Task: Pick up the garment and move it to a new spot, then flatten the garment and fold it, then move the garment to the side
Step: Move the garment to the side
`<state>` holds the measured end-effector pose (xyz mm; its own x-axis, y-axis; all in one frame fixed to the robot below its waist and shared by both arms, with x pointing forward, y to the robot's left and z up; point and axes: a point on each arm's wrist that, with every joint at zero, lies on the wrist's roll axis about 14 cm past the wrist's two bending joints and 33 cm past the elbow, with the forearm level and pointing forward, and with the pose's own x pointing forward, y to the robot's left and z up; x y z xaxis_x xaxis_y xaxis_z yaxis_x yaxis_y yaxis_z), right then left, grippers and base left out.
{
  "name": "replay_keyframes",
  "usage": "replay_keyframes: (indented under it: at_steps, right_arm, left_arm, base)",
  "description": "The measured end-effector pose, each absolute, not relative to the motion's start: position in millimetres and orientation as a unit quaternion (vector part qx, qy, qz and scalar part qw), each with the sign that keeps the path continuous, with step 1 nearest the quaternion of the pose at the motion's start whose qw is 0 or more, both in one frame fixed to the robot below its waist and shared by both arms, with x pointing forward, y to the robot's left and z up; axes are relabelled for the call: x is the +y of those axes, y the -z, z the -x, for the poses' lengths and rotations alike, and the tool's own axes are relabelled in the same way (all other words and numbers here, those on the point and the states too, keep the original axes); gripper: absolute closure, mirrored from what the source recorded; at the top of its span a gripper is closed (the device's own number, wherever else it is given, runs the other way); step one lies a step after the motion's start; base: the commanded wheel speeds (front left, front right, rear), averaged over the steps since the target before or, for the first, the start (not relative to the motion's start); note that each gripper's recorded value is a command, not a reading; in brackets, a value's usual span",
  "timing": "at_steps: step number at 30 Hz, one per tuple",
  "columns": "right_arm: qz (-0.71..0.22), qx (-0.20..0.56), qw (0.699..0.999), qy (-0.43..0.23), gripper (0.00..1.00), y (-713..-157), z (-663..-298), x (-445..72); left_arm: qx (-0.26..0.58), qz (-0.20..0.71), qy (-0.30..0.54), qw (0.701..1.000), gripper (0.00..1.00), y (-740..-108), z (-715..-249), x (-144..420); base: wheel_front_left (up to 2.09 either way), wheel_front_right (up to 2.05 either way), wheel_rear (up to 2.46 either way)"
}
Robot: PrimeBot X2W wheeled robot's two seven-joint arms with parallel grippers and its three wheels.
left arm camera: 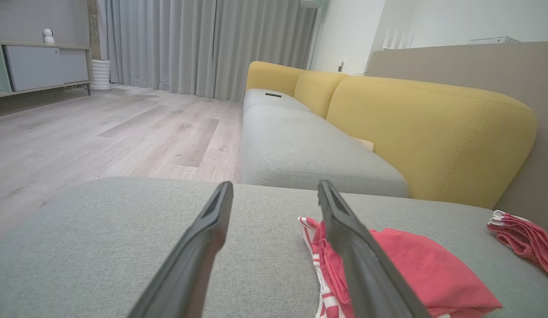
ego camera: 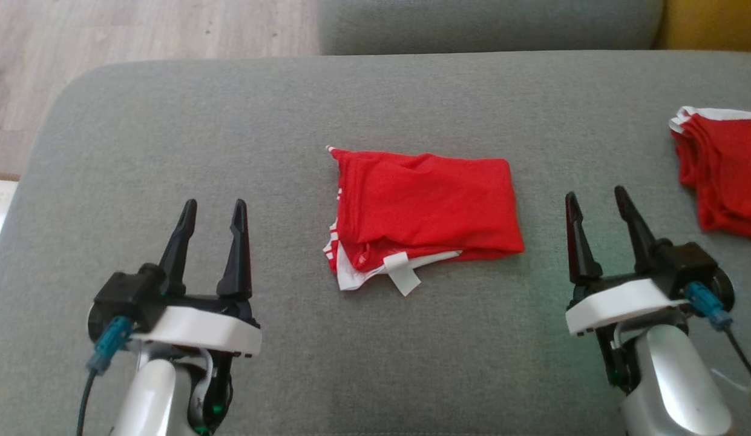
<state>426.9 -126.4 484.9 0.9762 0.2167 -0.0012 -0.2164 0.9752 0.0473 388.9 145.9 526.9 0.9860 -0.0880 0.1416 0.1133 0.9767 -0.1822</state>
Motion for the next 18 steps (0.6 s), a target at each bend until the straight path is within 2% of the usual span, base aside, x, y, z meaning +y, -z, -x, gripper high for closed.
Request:
replay_keyframes:
  at_steps: [8, 18]
  right_arm:
    - [-0.037, 0.094, 0.986, -0.129, 0.00, -444.5, -435.3, -107.8]
    - [-0.077, 0.220, 0.960, -0.155, 0.00, -394.7, -458.1, -72.6]
  left_arm:
    - [-0.056, 0.094, 0.051, 0.993, 0.00, -520.5, -385.5, 145.4]
    - [-0.048, 0.088, 0.037, 0.994, 0.00, -514.6, -389.3, 155.1]
  base:
    - [0.00, 0.00, 0.00]
    - [0.00, 0.00, 0.00]
